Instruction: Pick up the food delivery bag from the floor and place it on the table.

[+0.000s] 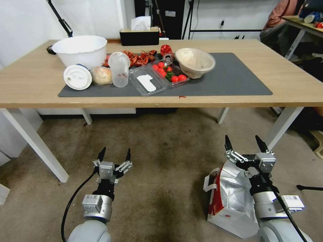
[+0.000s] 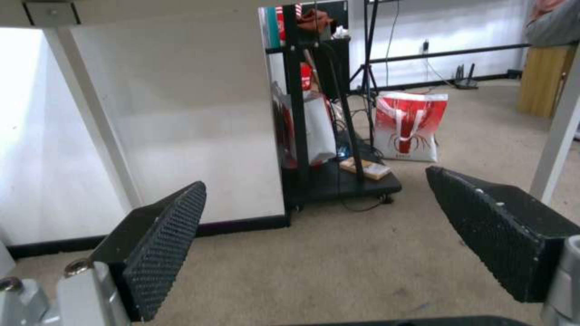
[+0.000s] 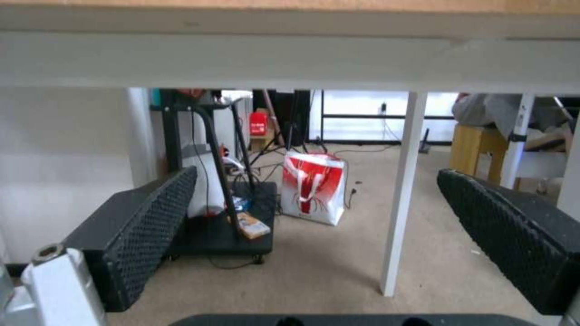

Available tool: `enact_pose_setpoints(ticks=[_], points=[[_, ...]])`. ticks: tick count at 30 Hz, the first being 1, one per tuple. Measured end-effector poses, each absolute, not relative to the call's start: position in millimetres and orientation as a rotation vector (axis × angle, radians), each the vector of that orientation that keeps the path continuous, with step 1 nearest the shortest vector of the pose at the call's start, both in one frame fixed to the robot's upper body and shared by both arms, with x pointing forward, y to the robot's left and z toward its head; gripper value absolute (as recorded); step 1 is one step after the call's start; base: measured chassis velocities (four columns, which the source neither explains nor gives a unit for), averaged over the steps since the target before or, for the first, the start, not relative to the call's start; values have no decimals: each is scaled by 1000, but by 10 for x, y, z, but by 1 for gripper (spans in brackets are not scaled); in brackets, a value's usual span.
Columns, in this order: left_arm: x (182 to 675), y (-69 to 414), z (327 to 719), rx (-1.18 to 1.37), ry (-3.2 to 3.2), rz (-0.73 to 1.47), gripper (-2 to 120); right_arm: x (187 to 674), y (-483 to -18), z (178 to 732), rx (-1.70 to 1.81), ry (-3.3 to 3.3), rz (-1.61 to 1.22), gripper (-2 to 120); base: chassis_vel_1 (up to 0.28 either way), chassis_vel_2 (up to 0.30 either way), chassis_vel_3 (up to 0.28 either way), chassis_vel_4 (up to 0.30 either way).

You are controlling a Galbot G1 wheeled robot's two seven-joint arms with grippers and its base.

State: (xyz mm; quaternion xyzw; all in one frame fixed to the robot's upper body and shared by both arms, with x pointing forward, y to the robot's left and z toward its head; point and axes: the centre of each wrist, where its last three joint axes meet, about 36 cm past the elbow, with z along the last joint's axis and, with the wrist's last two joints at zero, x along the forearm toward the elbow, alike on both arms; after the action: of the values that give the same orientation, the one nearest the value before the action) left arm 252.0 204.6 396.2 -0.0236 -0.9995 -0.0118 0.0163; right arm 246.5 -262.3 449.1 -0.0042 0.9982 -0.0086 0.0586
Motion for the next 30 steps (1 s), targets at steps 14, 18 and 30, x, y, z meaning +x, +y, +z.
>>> enact_pose_setpoints(ticks=[14,18,30], points=[[2513,2044,3954,-74,-3110,-39,93,2455,-2645,4528,-10,3015,-31,100,0,0,0,0],[2518,2044,3952,-73,-3110,-39,93,2452,-2648,4528,-8,3015,-29,100,0,0,0,0],[2531,2037,3921,-73,-3105,-37,93,2450,-2656,4495,3,3012,-23,100,0,0,0,0]])
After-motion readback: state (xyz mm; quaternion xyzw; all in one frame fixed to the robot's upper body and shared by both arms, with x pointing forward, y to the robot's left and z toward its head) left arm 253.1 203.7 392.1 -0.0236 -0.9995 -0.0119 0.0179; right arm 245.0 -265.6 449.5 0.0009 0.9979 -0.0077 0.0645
